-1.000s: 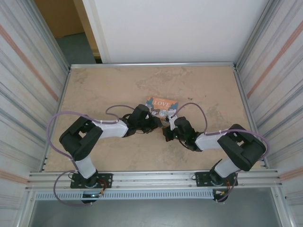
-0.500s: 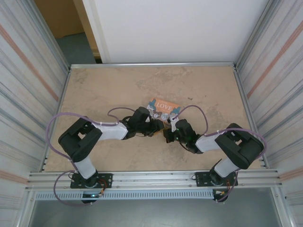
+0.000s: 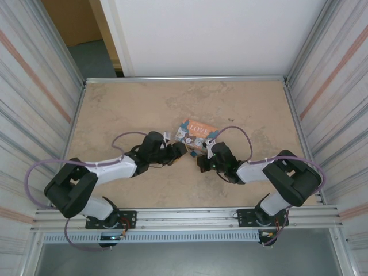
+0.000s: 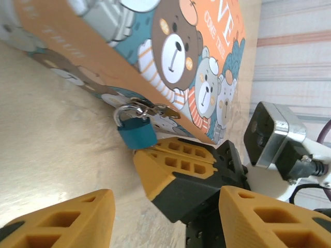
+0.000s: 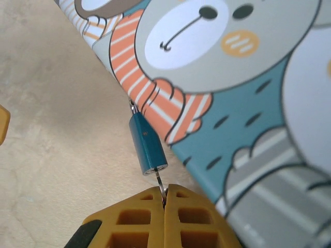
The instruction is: Unlock a padlock with a key
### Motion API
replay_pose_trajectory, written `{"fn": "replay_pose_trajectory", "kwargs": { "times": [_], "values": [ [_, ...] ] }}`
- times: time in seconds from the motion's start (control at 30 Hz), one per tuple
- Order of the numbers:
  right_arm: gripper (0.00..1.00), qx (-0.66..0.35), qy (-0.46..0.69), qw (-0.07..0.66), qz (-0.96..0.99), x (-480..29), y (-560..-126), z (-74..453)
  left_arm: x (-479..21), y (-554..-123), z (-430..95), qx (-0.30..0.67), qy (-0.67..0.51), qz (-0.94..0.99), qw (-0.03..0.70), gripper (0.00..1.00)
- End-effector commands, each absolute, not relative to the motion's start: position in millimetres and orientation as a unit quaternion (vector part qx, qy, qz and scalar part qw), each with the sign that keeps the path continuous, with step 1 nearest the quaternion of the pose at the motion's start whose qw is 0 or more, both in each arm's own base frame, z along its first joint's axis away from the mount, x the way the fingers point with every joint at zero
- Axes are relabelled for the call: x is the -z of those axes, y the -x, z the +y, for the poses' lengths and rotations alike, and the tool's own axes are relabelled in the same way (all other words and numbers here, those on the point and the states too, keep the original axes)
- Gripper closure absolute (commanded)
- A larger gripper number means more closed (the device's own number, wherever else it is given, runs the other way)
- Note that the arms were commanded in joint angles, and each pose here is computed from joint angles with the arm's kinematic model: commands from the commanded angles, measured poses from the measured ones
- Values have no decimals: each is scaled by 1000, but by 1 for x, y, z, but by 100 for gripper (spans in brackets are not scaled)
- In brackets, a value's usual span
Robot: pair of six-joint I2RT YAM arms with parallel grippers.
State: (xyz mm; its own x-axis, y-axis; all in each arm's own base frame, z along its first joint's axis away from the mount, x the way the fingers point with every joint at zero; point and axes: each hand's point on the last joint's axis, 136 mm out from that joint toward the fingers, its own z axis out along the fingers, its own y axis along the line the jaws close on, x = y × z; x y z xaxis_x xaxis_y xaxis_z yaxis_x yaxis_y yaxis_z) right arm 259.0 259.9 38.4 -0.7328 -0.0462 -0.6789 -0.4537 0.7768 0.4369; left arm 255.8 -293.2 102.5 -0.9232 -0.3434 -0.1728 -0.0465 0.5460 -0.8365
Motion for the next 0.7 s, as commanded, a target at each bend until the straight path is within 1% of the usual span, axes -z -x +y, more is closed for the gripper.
{"fn": "replay_pose_trajectory", "kwargs": {
  "times": [0.0, 0.13, 0.27, 0.47, 0.57, 0.67],
  "values": [
    [100, -336, 125, 297, 885, -50, -255, 268, -114, -259, -283, 473, 114, 852, 194, 42],
    [100, -359, 108, 262, 889, -55, -254, 269, -120, -258, -278, 492, 122, 837, 206, 39],
    [100, -389, 92, 233, 887, -59, -252, 274, -115, -257, -277, 510, 138, 824, 203, 38],
    [100, -397, 64, 214, 890, -60, -249, 273, -111, -258, -277, 530, 157, 809, 200, 41],
    [100, -404, 42, 204, 891, -59, -249, 273, -110, -261, -277, 530, 160, 808, 203, 44],
    [100, -410, 21, 193, 891, -59, -249, 274, -109, -261, -278, 524, 160, 811, 206, 45]
  ]
}}
